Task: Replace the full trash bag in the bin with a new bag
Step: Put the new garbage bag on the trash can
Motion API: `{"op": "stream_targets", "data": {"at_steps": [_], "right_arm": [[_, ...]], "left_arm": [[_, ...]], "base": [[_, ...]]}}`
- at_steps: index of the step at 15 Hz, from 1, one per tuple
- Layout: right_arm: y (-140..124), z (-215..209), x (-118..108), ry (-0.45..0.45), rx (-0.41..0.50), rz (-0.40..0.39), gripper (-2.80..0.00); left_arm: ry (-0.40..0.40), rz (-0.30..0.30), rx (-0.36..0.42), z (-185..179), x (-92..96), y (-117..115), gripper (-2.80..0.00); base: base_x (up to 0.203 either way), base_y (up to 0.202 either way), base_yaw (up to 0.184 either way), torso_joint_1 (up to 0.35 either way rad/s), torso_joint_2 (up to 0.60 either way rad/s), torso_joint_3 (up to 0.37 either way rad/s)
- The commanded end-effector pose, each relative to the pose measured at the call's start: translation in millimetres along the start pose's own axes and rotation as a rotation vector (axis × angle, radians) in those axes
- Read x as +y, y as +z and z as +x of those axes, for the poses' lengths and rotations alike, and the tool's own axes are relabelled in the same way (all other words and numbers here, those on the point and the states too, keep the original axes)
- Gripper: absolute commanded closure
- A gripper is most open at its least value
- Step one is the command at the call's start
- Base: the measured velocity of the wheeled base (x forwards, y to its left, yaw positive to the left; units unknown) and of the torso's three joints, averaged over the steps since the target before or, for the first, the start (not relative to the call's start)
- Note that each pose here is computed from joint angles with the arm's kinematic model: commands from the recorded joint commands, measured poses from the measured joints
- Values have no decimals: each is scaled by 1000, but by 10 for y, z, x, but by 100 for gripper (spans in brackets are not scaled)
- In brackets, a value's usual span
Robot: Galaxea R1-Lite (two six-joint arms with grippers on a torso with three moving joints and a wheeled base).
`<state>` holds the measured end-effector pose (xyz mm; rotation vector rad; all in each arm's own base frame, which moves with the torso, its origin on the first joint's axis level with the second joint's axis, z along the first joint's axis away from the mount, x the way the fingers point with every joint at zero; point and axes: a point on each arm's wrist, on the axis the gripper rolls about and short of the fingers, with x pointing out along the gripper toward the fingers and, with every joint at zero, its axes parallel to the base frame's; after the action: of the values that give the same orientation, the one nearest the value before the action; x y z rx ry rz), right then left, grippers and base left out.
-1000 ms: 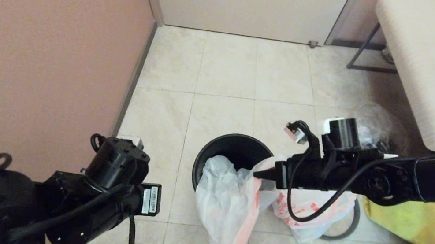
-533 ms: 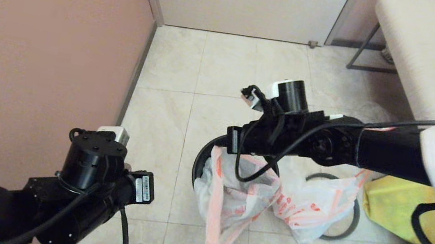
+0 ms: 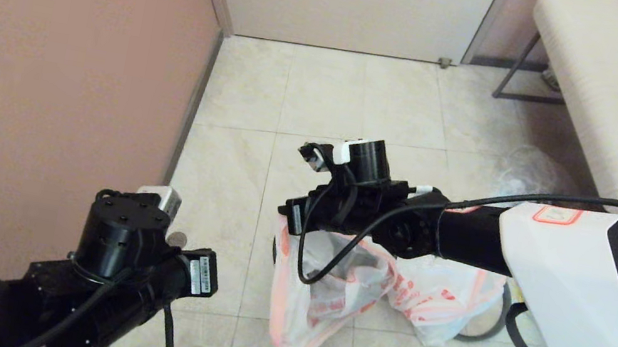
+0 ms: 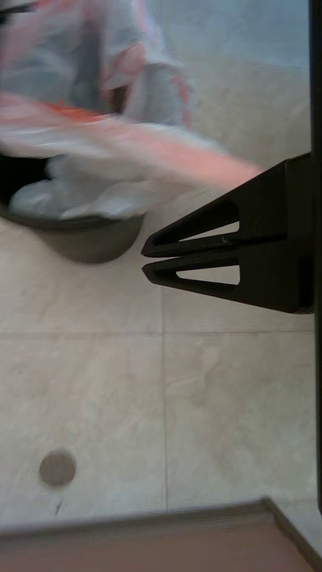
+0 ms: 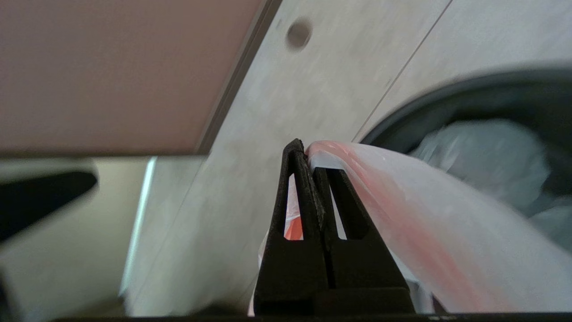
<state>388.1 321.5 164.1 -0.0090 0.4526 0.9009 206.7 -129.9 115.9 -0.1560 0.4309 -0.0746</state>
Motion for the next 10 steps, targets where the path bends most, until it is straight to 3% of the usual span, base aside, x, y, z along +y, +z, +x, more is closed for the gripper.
{"op": "stream_targets", "data": {"at_steps": [1,5,8,10], "right_arm": [[49,-17,19,-14,-33,-7,0],[128,-60,-4,-69,-85,-13,0],[134,-65,-2,-68,-87,-10,0],[136,-67,-9,-71,-89,-10,0]], "left_arm": [[-14,6,26,45,-8,-59,0],[-90,12,79,225,-71,-173,0],[-90,45,118,531,-103,-364,0],[-130,61,76,720,-95,-421,0]], "base": [[0,0,0,0,0,0],[0,0,0,0,0,0],[0,0,0,0,0,0],[0,0,0,0,0,0]]}}
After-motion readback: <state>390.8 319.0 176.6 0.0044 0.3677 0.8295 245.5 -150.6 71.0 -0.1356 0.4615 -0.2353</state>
